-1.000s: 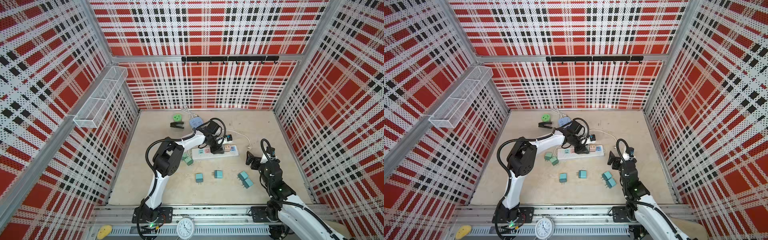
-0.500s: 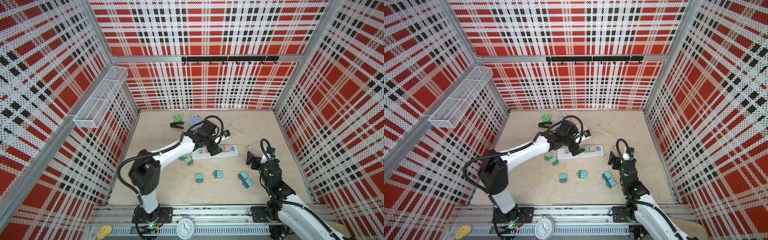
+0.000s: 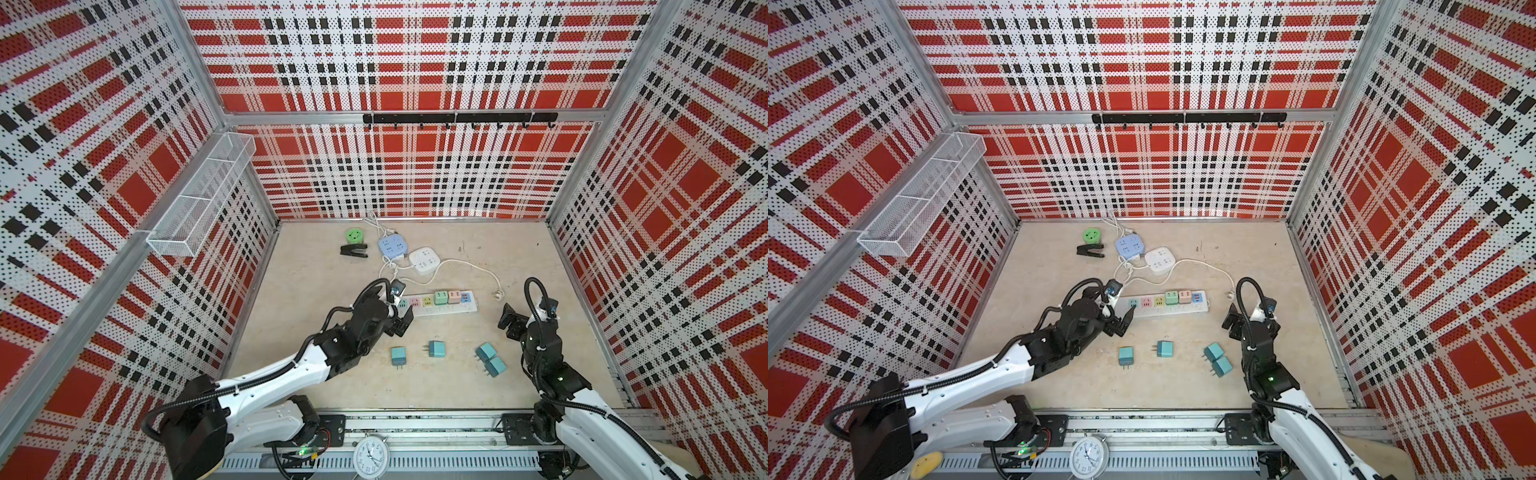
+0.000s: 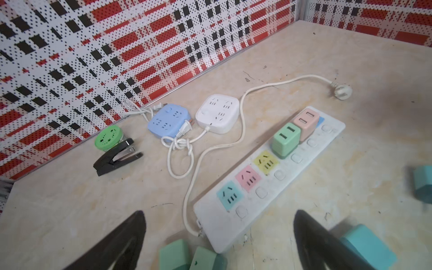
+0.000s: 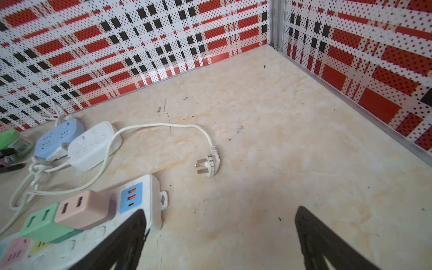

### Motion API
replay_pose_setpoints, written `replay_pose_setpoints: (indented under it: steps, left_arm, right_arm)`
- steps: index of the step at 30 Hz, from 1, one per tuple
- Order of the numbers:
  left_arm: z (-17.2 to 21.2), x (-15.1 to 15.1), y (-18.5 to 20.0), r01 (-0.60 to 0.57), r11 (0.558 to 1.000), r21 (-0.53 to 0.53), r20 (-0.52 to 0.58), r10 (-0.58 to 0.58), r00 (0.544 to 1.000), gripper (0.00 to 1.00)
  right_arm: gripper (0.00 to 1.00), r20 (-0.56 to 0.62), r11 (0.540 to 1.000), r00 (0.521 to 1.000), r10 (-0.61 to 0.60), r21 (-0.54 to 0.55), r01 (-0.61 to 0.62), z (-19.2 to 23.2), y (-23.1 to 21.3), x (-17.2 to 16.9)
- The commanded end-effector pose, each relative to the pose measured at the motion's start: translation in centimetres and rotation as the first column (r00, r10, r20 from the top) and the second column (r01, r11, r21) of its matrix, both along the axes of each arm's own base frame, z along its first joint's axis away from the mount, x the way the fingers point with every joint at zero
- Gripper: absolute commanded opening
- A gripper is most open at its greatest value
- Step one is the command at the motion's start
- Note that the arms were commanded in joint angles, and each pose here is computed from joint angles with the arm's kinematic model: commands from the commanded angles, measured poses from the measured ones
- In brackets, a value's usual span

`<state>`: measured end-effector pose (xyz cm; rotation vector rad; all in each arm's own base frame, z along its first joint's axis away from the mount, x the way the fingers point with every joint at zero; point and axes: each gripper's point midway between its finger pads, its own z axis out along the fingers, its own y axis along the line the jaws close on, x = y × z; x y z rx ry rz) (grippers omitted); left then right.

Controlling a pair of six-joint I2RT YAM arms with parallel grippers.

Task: Insert the plug
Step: 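Open the left gripper and lift it off the plugged mint-green charger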

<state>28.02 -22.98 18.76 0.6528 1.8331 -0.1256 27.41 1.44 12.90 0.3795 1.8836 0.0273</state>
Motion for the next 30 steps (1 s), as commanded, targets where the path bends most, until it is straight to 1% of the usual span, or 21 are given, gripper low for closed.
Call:
replay_pose_setpoints:
  steps: [1,2,3,5,7,10,12,15,22,24,26,27,28,30]
  left_arm:
    - [2.3,1.3,1.0,-0.102,0.981,-0.164,0.112,0.122,0.986,0.99]
    - [2.4,1.8,1.5,-0.163,0.963,-0.216,0.089,0.186,0.979,0.99]
    - [2.3,2.0,1.6,-0.187,0.954,-0.235,0.066,0.208,0.976,0.99]
    - [1.7,2.2,1.3,-0.2,0.95,-0.241,0.04,0.216,0.976,0.99]
    - [1.5,2.5,1.6,-0.23,0.934,-0.272,0.02,0.245,0.969,0.99]
    - [2.1,2.0,2.4,-0.24,0.915,-0.323,0.015,0.258,0.966,0.99]
    - [2.6,1.6,2.6,-0.214,0.911,-0.353,0.015,0.234,0.972,0.99]
    - [2.8,1.4,2.9,-0.205,0.911,-0.359,0.02,0.227,0.974,0.99]
    - [3.2,1.8,3.8,-0.245,0.905,-0.346,0.033,0.273,0.961,0.99]
    - [3.1,1.8,4.0,-0.251,0.905,-0.344,0.034,0.279,0.96,0.99]
    - [2.8,1.9,4.5,-0.267,0.902,-0.34,0.033,0.295,0.955,0.99]
    - [2.7,2.0,4.8,-0.278,0.896,-0.346,0.028,0.306,0.952,0.99]
    - [2.6,2.1,5.1,-0.289,0.89,-0.351,0.022,0.317,0.948,0.99]
    - [2.4,2.4,5.8,-0.309,0.881,-0.358,0.015,0.336,0.942,0.99]
  right_arm:
    - [1.0,0.025,0.999,0.999,-0.026,0.019,0.025,1.4,0.0,0.9]
    - [1.0,0.018,1.0,1.0,-0.024,0.016,0.024,1.4,0.1,1.1]
    - [1.0,0.009,1.0,1.0,-0.02,0.015,0.02,1.2,0.2,1.2]
    - [1.0,-0.001,1.0,1.0,-0.007,0.015,0.007,1.1,0.5,1.5]
    - [1.0,-0.013,1.0,1.0,-0.001,0.011,0.002,1.0,0.7,1.8]
    - [1.0,-0.026,1.0,1.0,0.011,0.009,-0.011,0.9,1.0,2.0]
    - [1.0,-0.032,1.0,0.999,0.027,0.009,-0.027,0.8,1.3,2.1]
    - [1.0,-0.029,0.999,0.998,0.052,0.011,-0.052,0.8,1.6,2.0]
    - [1.0,-0.031,0.995,0.994,0.101,0.016,-0.101,0.9,2.3,1.7]
    - [0.97,-0.068,0.993,0.991,0.116,0.043,-0.113,0.8,2.7,1.5]
    - [0.92,-0.109,0.983,0.984,0.143,0.128,-0.129,0.4,3.7,1.2]
    - [0.91,-0.126,0.976,0.977,0.173,0.154,-0.153,0.3,4.5,1.1]
    - [0.9,-0.146,0.971,0.97,0.196,0.167,-0.171,0.3,5.2,1.0]
    - [0.89,-0.208,0.971,0.955,0.213,0.151,-0.184,0.1,6.5,0.5]
